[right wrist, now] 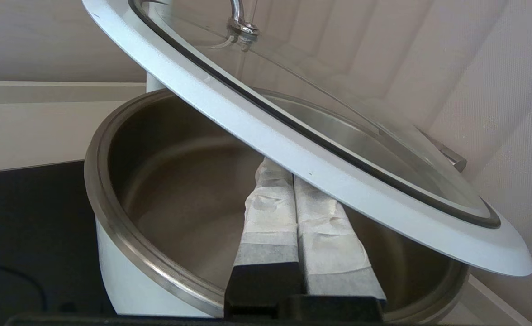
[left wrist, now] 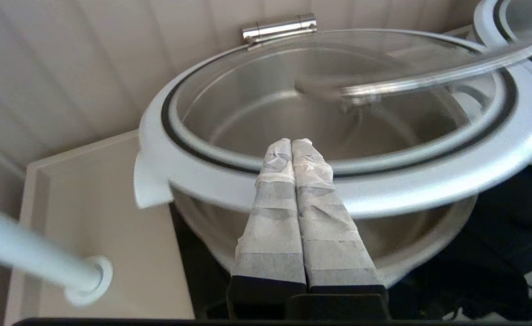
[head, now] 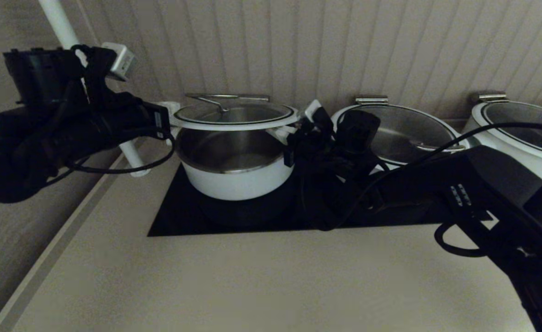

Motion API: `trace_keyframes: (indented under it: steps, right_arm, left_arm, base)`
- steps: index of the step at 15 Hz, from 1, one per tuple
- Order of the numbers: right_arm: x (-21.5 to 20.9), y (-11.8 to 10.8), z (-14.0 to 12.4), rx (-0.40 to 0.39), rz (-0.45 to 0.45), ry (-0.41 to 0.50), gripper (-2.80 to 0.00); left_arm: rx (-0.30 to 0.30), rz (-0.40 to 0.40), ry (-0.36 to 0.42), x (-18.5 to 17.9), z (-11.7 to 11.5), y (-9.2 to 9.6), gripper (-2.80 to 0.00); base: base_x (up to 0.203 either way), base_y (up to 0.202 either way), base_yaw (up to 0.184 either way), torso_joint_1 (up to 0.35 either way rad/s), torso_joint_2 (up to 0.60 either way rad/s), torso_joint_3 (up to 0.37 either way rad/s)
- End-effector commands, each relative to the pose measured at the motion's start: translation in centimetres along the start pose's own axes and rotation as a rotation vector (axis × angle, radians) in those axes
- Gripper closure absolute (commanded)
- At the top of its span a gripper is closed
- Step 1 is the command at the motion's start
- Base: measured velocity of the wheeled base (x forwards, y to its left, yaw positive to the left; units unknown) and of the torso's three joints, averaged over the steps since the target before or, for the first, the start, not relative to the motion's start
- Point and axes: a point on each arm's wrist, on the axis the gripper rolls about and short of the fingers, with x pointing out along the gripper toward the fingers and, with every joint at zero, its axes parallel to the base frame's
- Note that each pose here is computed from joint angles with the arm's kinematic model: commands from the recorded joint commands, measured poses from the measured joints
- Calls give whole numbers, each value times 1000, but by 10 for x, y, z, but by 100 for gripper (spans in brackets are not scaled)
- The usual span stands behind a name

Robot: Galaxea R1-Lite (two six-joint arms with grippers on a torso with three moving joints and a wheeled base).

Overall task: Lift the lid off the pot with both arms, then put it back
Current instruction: Hold the pot lid with the right arm, then open the pot lid completely

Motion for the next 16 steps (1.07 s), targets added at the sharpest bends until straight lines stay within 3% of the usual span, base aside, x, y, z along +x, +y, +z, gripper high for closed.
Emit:
trace_keyframes:
  steps: [1, 10, 16]
  right_arm:
    - [0, -1, 4, -8, 0, -13, 0]
    - [3, -9, 13, -24, -16, -36, 0]
    - [4, -9, 16, -26, -16, -42, 0]
  left_arm:
    - [3, 3, -12, -19, 4, -2, 0]
    - [-9, -8, 50, -70, -19, -13, 0]
    - [-26, -24, 99, -65, -34, -16, 0]
  base:
    - [0, 0, 0, 0, 0, 0]
    - [0, 0, 0, 0, 0, 0]
    - [0, 0, 0, 0, 0, 0]
